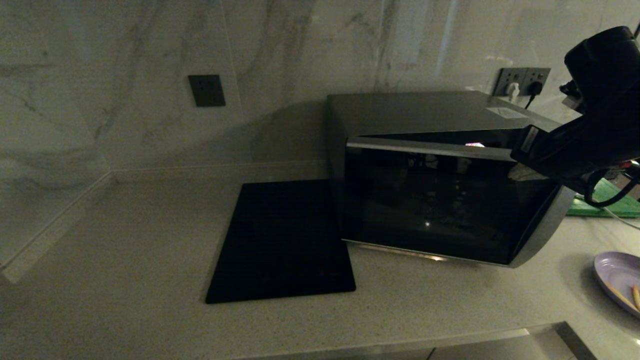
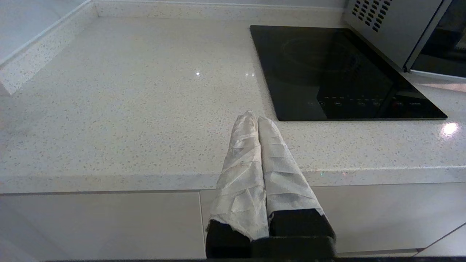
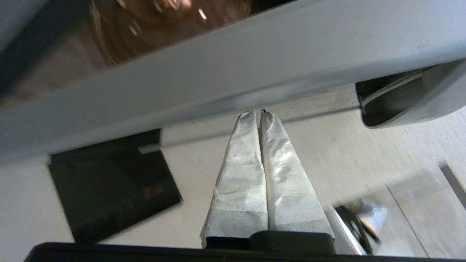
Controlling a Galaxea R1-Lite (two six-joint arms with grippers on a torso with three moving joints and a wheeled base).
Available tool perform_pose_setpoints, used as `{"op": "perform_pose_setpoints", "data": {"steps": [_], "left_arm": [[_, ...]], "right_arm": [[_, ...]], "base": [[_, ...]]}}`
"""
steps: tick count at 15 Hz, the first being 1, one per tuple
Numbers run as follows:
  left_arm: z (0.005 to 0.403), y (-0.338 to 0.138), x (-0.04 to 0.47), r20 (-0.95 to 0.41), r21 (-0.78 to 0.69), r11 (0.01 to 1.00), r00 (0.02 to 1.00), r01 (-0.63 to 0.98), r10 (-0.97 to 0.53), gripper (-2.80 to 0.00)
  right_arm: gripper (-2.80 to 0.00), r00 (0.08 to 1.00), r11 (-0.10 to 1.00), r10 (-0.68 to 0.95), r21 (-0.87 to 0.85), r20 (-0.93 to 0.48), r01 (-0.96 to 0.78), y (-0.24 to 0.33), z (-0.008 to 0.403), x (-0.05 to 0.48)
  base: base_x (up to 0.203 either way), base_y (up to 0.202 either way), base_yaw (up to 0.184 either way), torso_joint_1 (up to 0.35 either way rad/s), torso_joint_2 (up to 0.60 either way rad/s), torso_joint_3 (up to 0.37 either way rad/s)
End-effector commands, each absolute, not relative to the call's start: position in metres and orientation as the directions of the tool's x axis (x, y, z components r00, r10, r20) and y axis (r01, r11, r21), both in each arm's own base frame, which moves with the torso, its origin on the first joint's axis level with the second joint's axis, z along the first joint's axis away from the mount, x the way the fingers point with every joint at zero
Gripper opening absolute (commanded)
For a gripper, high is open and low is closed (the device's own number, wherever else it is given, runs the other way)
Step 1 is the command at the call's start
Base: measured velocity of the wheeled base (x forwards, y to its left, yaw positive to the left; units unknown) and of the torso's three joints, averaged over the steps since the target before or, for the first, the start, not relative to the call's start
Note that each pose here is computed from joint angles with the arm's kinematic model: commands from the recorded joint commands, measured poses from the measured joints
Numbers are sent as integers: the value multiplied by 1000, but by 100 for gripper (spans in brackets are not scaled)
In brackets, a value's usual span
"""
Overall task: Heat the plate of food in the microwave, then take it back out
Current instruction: Close the microwave oven
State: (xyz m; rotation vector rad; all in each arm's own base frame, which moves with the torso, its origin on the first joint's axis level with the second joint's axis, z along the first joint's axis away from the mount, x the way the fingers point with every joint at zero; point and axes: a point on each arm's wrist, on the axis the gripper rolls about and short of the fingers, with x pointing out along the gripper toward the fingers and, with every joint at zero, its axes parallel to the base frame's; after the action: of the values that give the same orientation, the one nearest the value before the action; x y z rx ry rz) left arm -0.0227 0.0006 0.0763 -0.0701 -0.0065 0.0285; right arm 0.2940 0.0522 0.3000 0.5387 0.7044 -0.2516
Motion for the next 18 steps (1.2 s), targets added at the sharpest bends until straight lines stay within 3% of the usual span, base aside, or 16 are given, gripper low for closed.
{"op": "perform_pose_setpoints", "data": {"steps": [1,18], "left_arm": [[76,1,-23,6,-71,997,1000,-30,31,-280],[76,1,-23,6,-71,997,1000,-29,29,-280]], "right_arm": [[-280,754,831,-34,400,-656,386,51,297,303],[-280,858,839,-15,461,-513,291,42,279,349]], "base": [[0,0,0,0,0,0],[0,0,0,0,0,0]]}}
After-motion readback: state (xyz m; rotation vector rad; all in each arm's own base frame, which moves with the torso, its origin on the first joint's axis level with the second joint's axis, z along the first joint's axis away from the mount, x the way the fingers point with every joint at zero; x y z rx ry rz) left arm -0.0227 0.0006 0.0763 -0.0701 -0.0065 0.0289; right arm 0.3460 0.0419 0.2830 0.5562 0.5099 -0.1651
